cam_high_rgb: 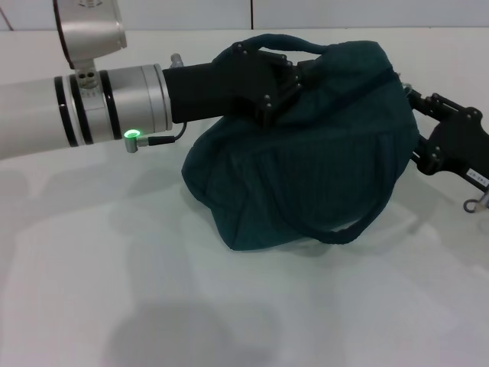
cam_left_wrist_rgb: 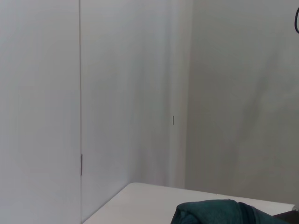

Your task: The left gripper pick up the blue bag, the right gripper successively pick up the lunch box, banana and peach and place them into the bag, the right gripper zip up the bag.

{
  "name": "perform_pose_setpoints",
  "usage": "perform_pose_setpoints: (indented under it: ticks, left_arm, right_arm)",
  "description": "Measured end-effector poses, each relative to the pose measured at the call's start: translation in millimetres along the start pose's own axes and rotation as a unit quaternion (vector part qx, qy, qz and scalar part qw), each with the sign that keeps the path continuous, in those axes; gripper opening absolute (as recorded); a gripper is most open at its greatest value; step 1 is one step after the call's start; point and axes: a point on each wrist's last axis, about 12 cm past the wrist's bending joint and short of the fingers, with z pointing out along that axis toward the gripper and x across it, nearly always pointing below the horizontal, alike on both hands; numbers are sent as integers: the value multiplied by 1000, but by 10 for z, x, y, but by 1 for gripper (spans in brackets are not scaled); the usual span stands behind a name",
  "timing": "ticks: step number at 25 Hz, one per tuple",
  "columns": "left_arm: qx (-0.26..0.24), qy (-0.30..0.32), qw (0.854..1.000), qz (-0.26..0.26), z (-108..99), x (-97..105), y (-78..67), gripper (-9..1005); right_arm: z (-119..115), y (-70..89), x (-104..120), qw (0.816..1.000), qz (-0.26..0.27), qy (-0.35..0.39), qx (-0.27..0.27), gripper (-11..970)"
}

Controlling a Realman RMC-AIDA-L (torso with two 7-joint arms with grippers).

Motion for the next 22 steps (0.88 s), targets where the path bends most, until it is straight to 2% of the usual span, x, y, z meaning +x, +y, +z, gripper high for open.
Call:
perform_pose_setpoints:
  ticks: [5, 7, 18, 22]
  left_arm:
    - [-6, -3, 1000, 3, -16, 3, 15, 46]
    - [-6, -3, 1000, 4, -17, 7, 14, 46]
    - [-8, -4, 1000, 3, -23, 18, 8, 46]
    - [-9, -4, 1000, 1, -38, 32, 3, 47]
  right_arm:
    - [-51, 18, -12, 1000, -7, -10, -4, 479]
    - [-38, 10, -21, 1000, -13, -11, -3, 338]
    - [143, -33, -91, 1000, -24, -13, -9, 300]
    - [125, -13, -76, 1000, -27, -15, -7, 277]
